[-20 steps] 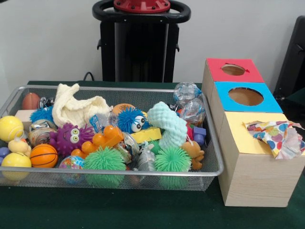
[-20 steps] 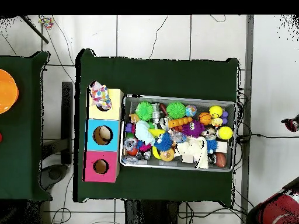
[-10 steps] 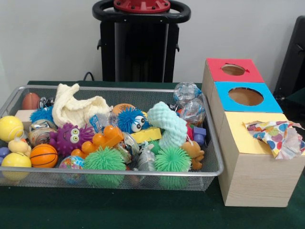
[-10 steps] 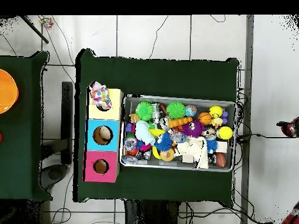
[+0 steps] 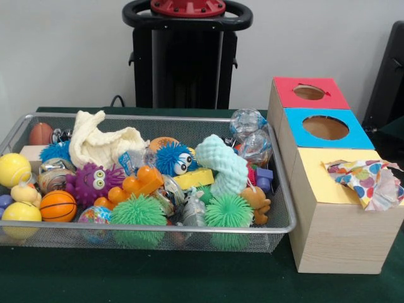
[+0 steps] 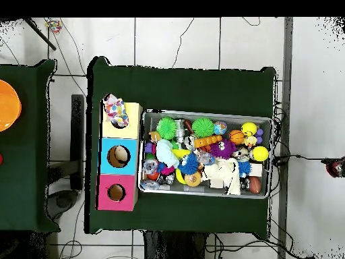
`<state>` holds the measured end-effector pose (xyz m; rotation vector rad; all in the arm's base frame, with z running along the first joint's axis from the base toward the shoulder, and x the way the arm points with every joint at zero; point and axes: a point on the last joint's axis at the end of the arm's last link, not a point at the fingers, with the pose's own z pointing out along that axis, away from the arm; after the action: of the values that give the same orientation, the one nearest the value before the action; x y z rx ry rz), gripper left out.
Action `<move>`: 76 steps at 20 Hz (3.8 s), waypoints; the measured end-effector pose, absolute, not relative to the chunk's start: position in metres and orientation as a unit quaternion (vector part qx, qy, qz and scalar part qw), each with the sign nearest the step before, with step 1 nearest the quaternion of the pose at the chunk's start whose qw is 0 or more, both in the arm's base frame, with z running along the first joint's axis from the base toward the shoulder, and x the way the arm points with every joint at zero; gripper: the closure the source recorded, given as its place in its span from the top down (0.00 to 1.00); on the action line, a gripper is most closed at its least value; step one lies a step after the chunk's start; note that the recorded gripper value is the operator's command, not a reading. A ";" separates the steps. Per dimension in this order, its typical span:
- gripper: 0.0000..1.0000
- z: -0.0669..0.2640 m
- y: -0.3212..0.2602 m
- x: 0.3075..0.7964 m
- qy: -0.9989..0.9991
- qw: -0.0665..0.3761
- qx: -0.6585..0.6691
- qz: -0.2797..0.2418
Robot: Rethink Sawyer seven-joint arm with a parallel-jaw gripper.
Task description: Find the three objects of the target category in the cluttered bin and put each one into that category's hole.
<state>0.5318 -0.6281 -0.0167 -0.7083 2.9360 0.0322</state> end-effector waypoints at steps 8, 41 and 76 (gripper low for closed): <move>0.00 -0.006 -0.632 0.465 0.985 0.039 -0.169 -0.009; 0.00 -0.001 -0.532 0.188 0.996 -0.029 -0.081 -0.033; 0.00 -0.022 -0.453 0.244 0.992 -0.041 -0.120 -0.001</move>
<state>0.2444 -0.4533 -0.0216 -0.3877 3.2001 -0.0020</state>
